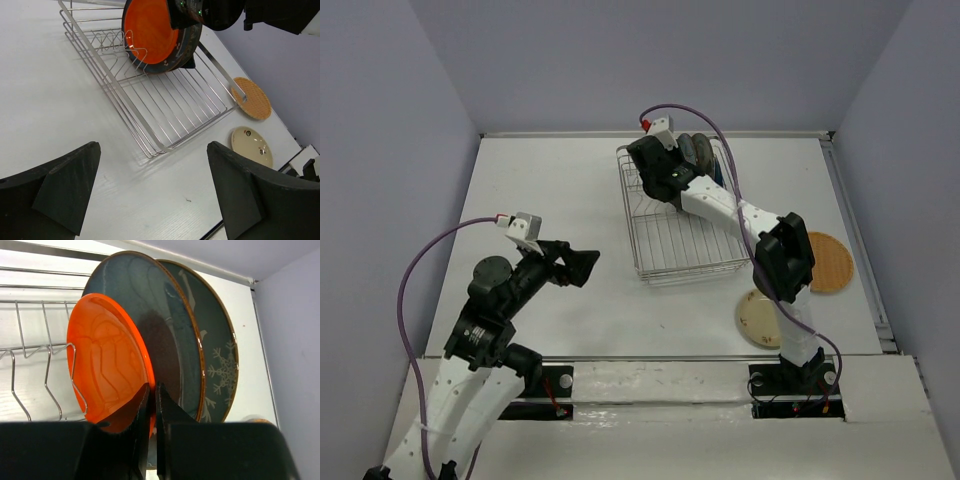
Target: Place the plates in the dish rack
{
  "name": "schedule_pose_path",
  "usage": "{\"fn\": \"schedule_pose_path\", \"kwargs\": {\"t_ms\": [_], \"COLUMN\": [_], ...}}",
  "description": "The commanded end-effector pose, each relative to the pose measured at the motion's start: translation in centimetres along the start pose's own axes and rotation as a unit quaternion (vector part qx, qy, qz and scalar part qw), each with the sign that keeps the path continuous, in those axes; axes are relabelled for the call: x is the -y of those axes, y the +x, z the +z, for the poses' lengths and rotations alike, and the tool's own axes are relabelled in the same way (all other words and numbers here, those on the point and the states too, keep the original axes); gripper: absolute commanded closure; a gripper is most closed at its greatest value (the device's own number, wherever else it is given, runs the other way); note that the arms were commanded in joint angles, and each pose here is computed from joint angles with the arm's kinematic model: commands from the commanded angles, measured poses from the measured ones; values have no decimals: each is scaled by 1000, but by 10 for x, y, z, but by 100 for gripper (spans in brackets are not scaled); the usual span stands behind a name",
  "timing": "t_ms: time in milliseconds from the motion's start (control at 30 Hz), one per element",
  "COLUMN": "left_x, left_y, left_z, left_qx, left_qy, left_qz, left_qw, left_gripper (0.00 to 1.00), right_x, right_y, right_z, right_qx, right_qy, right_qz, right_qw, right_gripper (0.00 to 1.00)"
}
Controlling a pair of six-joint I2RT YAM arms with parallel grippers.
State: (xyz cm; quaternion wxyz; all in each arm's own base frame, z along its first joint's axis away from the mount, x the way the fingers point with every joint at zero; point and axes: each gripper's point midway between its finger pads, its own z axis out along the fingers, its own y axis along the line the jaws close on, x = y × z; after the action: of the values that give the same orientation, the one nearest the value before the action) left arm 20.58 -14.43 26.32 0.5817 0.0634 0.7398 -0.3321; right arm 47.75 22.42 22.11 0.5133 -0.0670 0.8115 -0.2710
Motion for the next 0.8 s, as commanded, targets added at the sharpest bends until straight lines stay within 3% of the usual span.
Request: {"fn": "schedule_pose_path", "kwargs": {"t_ms": [0,33,67,167,233,400,600,700,733,767], "left_x": [5,7,8,27,39,80,160,190,190,199], "left_y": [0,1,4,26,39,63,147,167,190,184], "left_z": [10,9,12,16,23,35,55,63,70,79], "left_qx": [-9,-11,-22,-65,-79,-101,-204,-218,-238,-221], "left_qy": [18,22,25,82,113,140,143,147,128,118], "left_qz": [6,5,-1,-57,-101,-126,-92,-86,-70,-69], "left_qw": [1000,1000,999,993,985,977,964,961,960,966], "left_gripper": [1,1,1,1,3,6,6,7,7,8], "right_x": [-11,-10,-8,11,30,64,135,173,179,185], "right_y": [-5,-10,-15,-40,-54,-62,-34,-15,-10,-7], "right_z": [-1,-4,-8,-29,-48,-95,-152,-173,-178,-183], "right_qx": [-2,0,3,23,38,55,93,113,116,120], "right_qy": [-33,-41,-53,-85,-108,-186,-225,-226,-229,-236], "right_qz": [60,69,79,116,148,209,285,317,330,338], "right_qw": [998,997,995,989,982,958,927,914,908,903], "right_gripper": [73,65,49,31,29,28,29,30,30,31]}}
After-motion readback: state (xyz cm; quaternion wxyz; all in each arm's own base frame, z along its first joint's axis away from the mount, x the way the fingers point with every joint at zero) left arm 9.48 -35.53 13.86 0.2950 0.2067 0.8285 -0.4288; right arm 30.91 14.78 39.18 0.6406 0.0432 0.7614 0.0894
